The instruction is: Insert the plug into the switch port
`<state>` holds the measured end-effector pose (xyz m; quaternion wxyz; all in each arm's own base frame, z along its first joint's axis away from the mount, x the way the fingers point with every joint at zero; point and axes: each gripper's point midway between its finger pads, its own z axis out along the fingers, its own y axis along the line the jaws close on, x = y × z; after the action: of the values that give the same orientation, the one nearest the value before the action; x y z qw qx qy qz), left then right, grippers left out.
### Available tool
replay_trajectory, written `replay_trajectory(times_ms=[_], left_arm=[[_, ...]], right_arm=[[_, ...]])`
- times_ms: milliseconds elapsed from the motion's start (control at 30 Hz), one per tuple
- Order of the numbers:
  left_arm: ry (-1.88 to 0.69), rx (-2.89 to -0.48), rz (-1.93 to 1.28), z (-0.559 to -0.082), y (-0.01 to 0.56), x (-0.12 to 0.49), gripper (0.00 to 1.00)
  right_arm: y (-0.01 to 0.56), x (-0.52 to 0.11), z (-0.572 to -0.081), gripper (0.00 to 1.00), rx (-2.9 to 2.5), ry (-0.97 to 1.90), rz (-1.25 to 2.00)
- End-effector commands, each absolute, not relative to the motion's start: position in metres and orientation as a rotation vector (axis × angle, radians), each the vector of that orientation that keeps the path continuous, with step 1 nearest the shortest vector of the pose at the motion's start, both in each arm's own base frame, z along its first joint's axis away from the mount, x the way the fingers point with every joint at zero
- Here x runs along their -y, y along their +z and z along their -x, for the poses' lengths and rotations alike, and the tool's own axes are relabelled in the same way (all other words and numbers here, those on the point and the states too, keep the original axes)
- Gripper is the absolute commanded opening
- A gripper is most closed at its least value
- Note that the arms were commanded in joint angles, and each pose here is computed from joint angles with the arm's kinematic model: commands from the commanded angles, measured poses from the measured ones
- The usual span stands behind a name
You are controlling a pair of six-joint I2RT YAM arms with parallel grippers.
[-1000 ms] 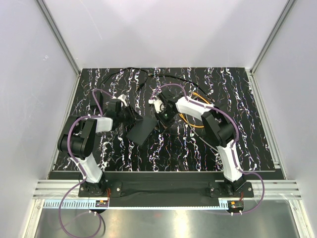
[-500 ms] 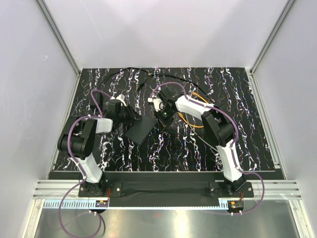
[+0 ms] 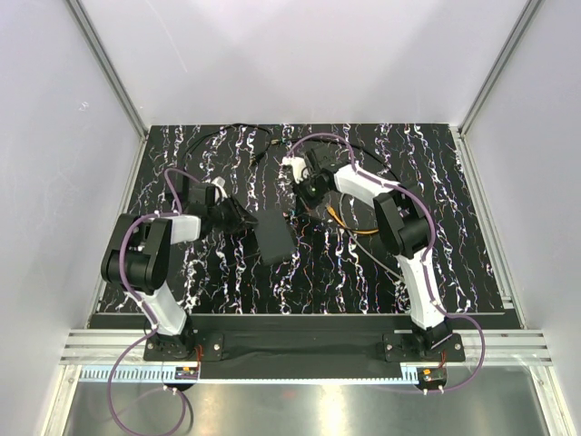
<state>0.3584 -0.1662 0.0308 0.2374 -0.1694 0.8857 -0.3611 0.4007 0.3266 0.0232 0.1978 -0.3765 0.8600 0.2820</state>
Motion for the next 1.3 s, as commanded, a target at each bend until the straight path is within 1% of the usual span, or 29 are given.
replay_trajectory(times_ms=[0, 67, 200, 233, 300, 533, 800, 900, 1033, 1233, 1267], left_arm=[[-1.321, -2.547, 0.270, -0.310, 0.055, 0.212, 0.33], [-1.304, -2.545, 0.256, -0.316, 0.056, 0.209, 0.37], [-1.293, -2.538, 0.238, -0.324, 0.058, 0.210, 0.40], [-1.292, -2.539, 0.240, -0.325, 0.058, 0.210, 0.41], [-1.283, -2.540, 0.233, -0.326, 0.057, 0.210, 0.41], [-1.244, -2.525, 0.143, -0.344, 0.062, 0.210, 0.42], [-1.141, -2.531, 0.061, -0.369, 0.063, 0.192, 0.43], [-1.116, -2.541, 0.040, -0.370, 0.063, 0.186, 0.43], [-1.086, -2.574, 0.057, -0.368, 0.059, 0.176, 0.43], [-1.089, -2.589, 0.081, -0.354, 0.055, 0.173, 0.43], [-1.084, -2.589, 0.080, -0.353, 0.054, 0.173, 0.43]], right_arm=[[0.102, -0.411, -0.417, 0.00, -1.951, 1.013, 1.150], [0.102, -0.409, -0.407, 0.00, -1.965, 1.017, 1.155], [0.105, -0.400, -0.401, 0.02, -2.014, 0.982, 1.130], [0.105, -0.398, -0.401, 0.05, -2.024, 0.976, 1.123], [0.102, -0.394, -0.398, 0.06, -2.059, 0.971, 1.123], [0.094, -0.386, -0.381, 0.06, -2.125, 0.988, 1.137], [0.085, -0.387, -0.351, 0.01, -2.153, 1.023, 1.178], [0.082, -0.387, -0.345, 0.02, -2.174, 1.034, 1.173], [0.078, -0.387, -0.330, 0.04, -2.201, 1.054, 1.171], [0.076, -0.388, -0.337, 0.06, -2.190, 1.007, 1.171], [0.076, -0.388, -0.336, 0.12, -2.200, 1.009, 1.172]])
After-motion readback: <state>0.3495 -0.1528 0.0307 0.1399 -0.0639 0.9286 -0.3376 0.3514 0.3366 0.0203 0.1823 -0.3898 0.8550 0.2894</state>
